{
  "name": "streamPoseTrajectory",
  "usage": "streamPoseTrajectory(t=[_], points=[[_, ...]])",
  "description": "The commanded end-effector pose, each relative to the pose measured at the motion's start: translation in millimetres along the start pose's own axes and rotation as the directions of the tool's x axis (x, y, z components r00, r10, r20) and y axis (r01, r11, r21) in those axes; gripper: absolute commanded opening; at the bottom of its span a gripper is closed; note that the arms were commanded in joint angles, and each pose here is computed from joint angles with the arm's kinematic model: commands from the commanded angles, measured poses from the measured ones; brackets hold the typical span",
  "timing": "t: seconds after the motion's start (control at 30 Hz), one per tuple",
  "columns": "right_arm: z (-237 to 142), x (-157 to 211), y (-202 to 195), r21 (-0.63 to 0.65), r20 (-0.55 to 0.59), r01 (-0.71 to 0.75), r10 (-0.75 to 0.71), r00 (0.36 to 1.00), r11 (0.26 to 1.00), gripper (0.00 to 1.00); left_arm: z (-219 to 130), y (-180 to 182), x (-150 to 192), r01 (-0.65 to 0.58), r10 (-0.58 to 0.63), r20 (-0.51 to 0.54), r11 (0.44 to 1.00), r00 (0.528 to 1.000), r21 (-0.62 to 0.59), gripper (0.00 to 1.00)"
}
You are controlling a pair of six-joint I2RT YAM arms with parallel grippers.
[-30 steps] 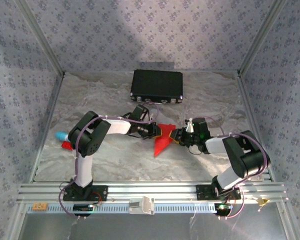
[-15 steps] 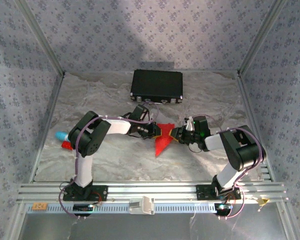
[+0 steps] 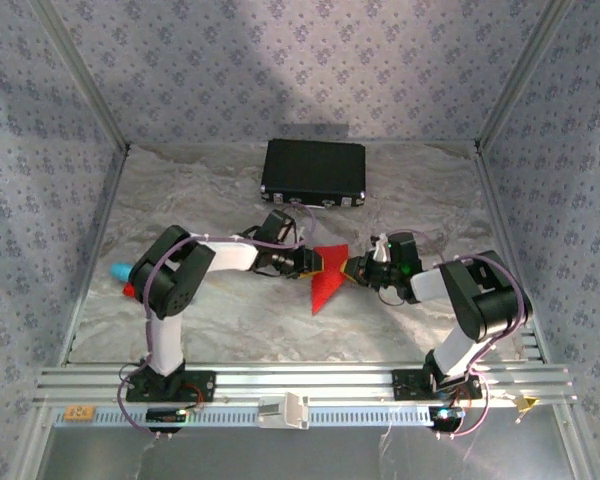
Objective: Fold a paper plane with a square sheet of paper (pick it up from the middle)
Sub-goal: Fold the wing for the fifth time at the center of the table.
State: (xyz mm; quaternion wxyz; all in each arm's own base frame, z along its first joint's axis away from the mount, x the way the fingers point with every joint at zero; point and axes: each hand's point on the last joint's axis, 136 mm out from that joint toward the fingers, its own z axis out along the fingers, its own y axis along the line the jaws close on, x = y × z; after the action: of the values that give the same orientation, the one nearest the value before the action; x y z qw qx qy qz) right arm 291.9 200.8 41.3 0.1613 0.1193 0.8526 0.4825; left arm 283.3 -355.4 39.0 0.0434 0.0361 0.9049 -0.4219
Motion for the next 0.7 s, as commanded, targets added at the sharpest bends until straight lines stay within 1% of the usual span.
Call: streamPoseTrajectory(t=[0.0, 0.1, 0.17, 0.3, 0.43, 0.5, 0.6, 0.67], points=[[-7.5, -7.8, 5.4, 0.004, 0.07, -0.03, 0.029, 0.997, 1.0, 0.04, -17.7, -14.7, -5.6, -0.071, 0.071, 0.052, 0.997, 0.996, 0.002, 0.39], [-12.7, -12.1, 6.5, 0.021, 0.131, -0.078, 0.075, 0.989, 0.997, 0.04, -25.4, -20.5, -3.9, -0.127, 0.128, 0.074, 0.992, 0.989, -0.016, 0.42], [-16.1, -12.6, 2.6, 0.041, 0.178, -0.14, 0.131, 0.975, 0.989, 0.04, -29.1, -27.3, 0.3, -0.181, 0.183, 0.08, 0.983, 0.98, -0.038, 0.42], [-17.9, -10.5, -4.2, 0.064, 0.242, -0.238, 0.217, 0.946, 0.969, 0.03, -31.5, -36.0, 13.1, -0.305, 0.316, 0.081, 0.945, 0.945, -0.12, 0.42], [-14.1, -9.2, 0.8, 0.046, 0.246, -0.279, 0.259, 0.934, 0.959, 0.02, -25.6, -37.0, 32.9, -0.464, 0.483, 0.015, 0.85, 0.876, -0.25, 0.42], [-12.7, -10.4, 4.9, 0.042, 0.242, -0.282, 0.264, 0.934, 0.958, 0.02, -20.1, -33.7, 41.8, -0.527, 0.548, -0.03, 0.788, 0.836, -0.318, 0.42], [-11.8, -11.3, 6.3, 0.043, 0.244, -0.288, 0.27, 0.932, 0.957, 0.02, -14.2, -26.5, 50.3, -0.583, 0.608, -0.079, 0.706, 0.79, -0.403, 0.43], [-11.4, -10.5, 6.4, 0.044, 0.242, -0.29, 0.272, 0.931, 0.956, 0.02, -12.5, -22.5, 52.7, -0.599, 0.629, -0.098, 0.664, 0.771, -0.449, 0.44]])
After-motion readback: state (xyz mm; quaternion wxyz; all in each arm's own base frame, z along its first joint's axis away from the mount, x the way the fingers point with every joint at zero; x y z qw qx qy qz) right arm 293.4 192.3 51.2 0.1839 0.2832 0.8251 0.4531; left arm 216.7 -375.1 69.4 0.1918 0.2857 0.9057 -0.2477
